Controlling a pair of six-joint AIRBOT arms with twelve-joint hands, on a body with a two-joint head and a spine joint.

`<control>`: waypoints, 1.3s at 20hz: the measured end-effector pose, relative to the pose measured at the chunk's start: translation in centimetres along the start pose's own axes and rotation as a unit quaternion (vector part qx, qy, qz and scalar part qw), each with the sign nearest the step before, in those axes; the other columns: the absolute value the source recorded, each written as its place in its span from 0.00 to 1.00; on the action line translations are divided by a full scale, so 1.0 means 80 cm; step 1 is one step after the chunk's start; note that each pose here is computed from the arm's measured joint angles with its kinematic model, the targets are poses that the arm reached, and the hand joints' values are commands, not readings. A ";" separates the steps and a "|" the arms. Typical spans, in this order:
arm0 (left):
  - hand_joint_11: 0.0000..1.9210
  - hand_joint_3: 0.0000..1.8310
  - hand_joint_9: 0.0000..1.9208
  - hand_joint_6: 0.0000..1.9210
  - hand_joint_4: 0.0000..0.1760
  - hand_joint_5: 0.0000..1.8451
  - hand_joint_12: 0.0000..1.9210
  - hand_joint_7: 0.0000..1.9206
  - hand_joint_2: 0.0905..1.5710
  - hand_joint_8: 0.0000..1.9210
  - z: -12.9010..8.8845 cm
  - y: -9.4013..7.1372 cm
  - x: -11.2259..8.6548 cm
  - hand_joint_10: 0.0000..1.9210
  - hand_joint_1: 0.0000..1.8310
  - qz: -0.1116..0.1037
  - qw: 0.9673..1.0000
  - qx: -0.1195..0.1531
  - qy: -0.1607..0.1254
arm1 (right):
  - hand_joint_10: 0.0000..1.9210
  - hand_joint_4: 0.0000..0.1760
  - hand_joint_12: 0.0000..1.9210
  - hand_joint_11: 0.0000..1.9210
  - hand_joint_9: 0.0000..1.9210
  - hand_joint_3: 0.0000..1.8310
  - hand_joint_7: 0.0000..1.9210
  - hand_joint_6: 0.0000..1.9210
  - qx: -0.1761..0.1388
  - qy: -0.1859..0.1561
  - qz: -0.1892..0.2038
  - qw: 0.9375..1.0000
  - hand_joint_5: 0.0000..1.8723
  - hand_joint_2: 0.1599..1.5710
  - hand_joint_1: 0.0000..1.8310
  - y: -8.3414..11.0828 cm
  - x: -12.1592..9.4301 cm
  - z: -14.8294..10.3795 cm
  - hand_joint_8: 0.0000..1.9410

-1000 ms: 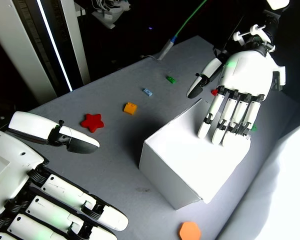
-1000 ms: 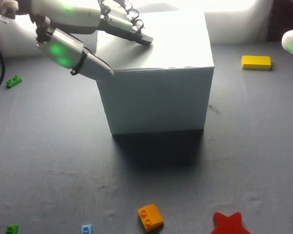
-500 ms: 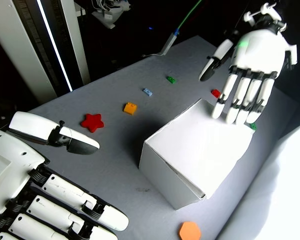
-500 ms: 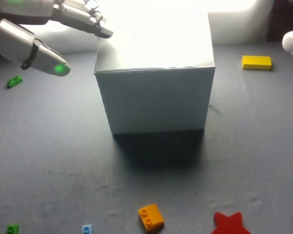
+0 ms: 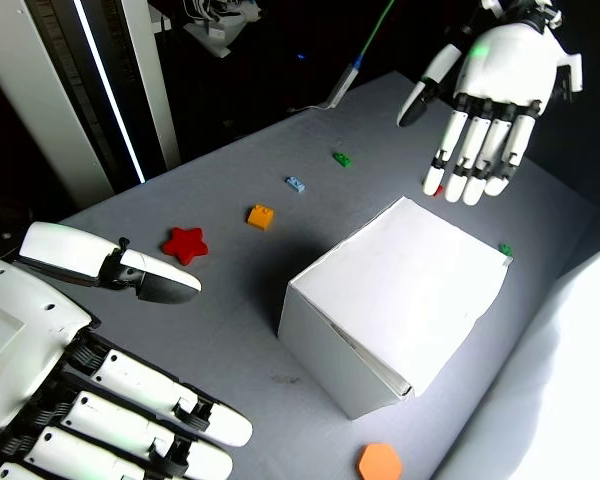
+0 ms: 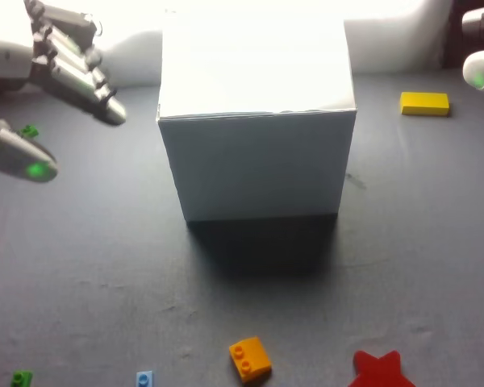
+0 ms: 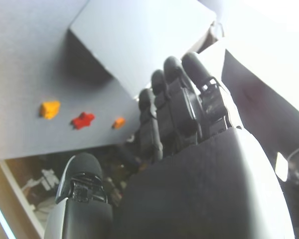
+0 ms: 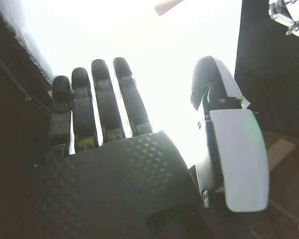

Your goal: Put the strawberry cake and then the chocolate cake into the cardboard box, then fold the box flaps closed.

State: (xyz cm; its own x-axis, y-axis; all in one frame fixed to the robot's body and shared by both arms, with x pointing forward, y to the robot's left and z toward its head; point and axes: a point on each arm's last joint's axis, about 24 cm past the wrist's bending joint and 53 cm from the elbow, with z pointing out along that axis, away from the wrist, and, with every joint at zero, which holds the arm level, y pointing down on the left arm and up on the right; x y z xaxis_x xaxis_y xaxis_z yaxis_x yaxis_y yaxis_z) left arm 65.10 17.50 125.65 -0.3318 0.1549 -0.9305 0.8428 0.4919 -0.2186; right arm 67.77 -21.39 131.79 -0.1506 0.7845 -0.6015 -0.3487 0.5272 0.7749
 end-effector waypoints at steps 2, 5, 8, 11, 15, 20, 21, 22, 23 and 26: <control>0.13 0.00 0.30 0.02 0.00 0.49 0.87 0.41 0.79 0.35 -0.002 -0.006 0.008 0.59 0.08 -0.003 1.000 0.003 0.006 | 0.76 0.00 1.00 0.15 0.31 0.00 0.44 0.46 0.000 0.001 0.000 1.000 0.36 0.73 0.07 0.000 0.000 0.000 0.47; 0.15 0.00 0.33 0.05 0.00 0.55 0.90 0.43 0.80 0.56 -0.003 -0.022 0.026 0.69 0.13 -0.009 1.000 0.012 0.022 | 0.93 0.00 1.00 0.27 0.39 0.01 0.47 0.67 0.000 0.001 -0.001 1.000 0.40 0.78 0.03 0.000 0.000 0.000 0.72; 0.29 0.01 0.47 0.88 0.00 0.46 1.00 0.51 0.89 0.88 -0.002 -0.045 0.045 0.99 0.13 -0.016 0.999 0.029 0.039 | 1.00 0.00 1.00 0.56 0.65 0.02 0.64 0.88 0.000 0.001 -0.001 1.000 0.57 0.93 0.04 0.000 0.000 0.000 0.98; 0.40 0.01 0.55 0.99 0.00 0.48 1.00 0.54 0.94 0.97 -0.007 -0.058 0.048 1.00 0.18 -0.026 0.998 0.041 0.041 | 1.00 0.00 1.00 0.65 0.69 0.03 0.67 0.93 0.000 0.001 -0.001 1.000 0.59 0.99 0.02 0.000 0.000 0.000 1.00; 0.41 0.00 0.54 0.96 0.00 0.48 1.00 0.54 0.96 0.97 -0.025 -0.048 0.045 1.00 0.23 -0.034 0.998 0.031 0.032 | 1.00 0.00 1.00 0.70 0.72 0.10 0.69 0.96 -0.001 0.001 -0.003 1.000 0.60 1.00 0.07 0.001 0.001 0.000 1.00; 0.36 0.00 0.51 0.93 0.00 0.45 1.00 0.53 0.96 0.95 -0.041 -0.042 0.007 1.00 0.23 -0.015 1.000 0.024 -0.003 | 1.00 0.00 1.00 0.68 0.71 0.05 0.68 0.92 -0.009 0.005 -0.020 1.000 0.59 1.00 0.11 0.005 0.003 0.000 1.00; 0.36 0.00 0.50 0.93 0.00 0.45 1.00 0.52 0.97 0.95 -0.041 -0.044 0.004 1.00 0.22 -0.015 1.000 0.027 -0.005 | 1.00 0.00 1.00 0.68 0.71 0.04 0.68 0.91 -0.016 0.008 -0.033 0.999 0.60 1.00 0.13 0.009 0.005 0.000 0.99; 0.36 0.00 0.50 0.93 0.00 0.45 1.00 0.52 0.97 0.95 -0.041 -0.046 0.006 1.00 0.22 -0.018 0.999 0.028 -0.002 | 1.00 0.00 1.00 0.68 0.71 0.04 0.68 0.91 -0.018 0.010 -0.041 0.999 0.60 1.00 0.13 0.009 0.008 -0.001 0.99; 0.39 0.00 0.51 0.94 0.00 0.46 1.00 0.53 0.97 0.95 -0.040 -0.046 0.009 1.00 0.20 -0.017 0.999 0.029 0.003 | 1.00 0.00 1.00 0.67 0.70 0.03 0.67 0.93 -0.021 0.016 -0.049 0.998 0.59 0.99 0.13 0.010 0.014 0.000 1.00; 0.34 0.00 0.49 0.93 0.00 0.45 1.00 0.51 0.96 0.96 -0.040 -0.049 0.009 1.00 0.21 -0.017 0.999 0.032 0.004 | 1.00 0.00 1.00 0.65 0.69 0.02 0.66 0.94 -0.054 0.052 -0.125 0.989 0.59 0.99 0.14 0.023 0.048 -0.002 1.00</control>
State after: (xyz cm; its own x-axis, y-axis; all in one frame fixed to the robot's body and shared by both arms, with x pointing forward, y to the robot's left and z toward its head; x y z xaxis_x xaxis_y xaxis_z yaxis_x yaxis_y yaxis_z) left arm 60.23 18.46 126.81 -0.3636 0.1462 -0.9200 0.8561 0.4417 -0.2682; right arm 66.41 -17.51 130.88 -0.1393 0.5929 -0.7932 -0.4833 0.6584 0.5770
